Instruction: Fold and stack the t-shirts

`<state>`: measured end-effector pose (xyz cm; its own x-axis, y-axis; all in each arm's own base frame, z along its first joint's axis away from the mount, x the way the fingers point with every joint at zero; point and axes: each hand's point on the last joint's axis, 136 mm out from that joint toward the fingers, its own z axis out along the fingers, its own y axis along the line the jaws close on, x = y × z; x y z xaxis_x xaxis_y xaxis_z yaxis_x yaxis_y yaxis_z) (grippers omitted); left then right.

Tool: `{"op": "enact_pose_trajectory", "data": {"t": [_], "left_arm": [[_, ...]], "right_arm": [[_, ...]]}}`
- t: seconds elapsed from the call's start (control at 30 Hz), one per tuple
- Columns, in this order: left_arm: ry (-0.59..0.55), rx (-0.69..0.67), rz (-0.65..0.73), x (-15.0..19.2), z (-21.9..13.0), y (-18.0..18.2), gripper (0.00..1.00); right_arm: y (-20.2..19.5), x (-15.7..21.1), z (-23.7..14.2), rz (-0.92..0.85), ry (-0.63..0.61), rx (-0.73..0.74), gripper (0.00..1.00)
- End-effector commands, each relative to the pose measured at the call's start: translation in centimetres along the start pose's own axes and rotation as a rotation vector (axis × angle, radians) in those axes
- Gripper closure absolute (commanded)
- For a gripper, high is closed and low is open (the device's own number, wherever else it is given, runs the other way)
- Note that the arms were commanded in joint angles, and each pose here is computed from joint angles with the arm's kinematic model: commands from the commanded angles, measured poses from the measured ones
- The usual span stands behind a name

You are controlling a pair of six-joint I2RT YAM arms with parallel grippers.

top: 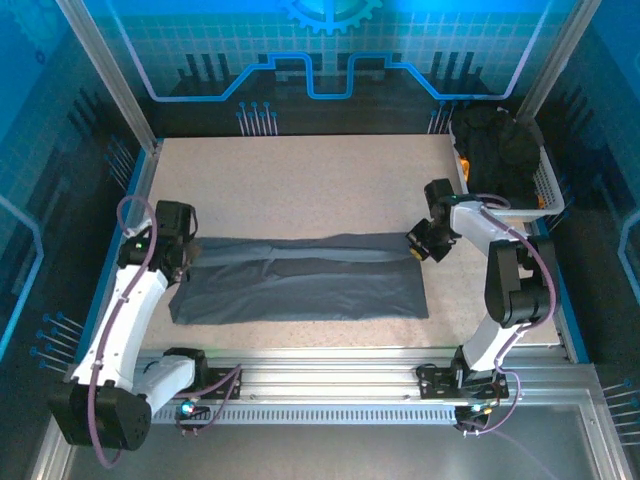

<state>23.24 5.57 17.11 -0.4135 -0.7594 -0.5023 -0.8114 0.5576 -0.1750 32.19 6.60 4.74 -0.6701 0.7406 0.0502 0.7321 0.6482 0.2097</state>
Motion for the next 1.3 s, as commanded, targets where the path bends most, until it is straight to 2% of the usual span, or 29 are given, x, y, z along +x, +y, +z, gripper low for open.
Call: {"op": "enact_pose_trajectory", "data": {"t": [0.0, 0.13, 0.27, 0.57, 0.83, 1.03, 1.27], "left_arm": [[0.042, -0.084, -0.074, 1.9, 0.7, 2.7, 1.00], [0.100, -0.157, -0.131, 4.0, 1.5, 4.6, 1.00], [0.106, -0.188, -0.169, 4.8, 1.7, 5.7, 1.00], [0.138, -0.193, -0.178, 5.7, 2.5, 5.7, 1.00], [0.146, -0.229, -0.186, 6.1, 2.4, 6.4, 1.00], [0.209, -0.226, -0.198, 7.8, 3.5, 6.2, 1.00], [0.204, -0.235, -0.182, 7.7, 3.7, 6.1, 1.00]], "right_arm": [[-0.8, 1.1, 0.2, -0.014, 0.022, 0.007, 1.00], [-1.5, 1.4, 0.8, -0.021, 0.035, 0.032, 1.00], [-1.8, 1.4, 1.1, -0.026, 0.042, 0.049, 1.00], [-2.5, 1.7, -0.4, -0.029, 0.014, 0.075, 1.00], [-3.3, 2.5, 0.4, -0.024, 0.043, 0.100, 1.00], [-4.2, 2.9, 0.4, -0.024, 0.039, 0.130, 1.00], [-4.6, 2.9, 0.5, -0.024, 0.040, 0.150, 1.00]]}}
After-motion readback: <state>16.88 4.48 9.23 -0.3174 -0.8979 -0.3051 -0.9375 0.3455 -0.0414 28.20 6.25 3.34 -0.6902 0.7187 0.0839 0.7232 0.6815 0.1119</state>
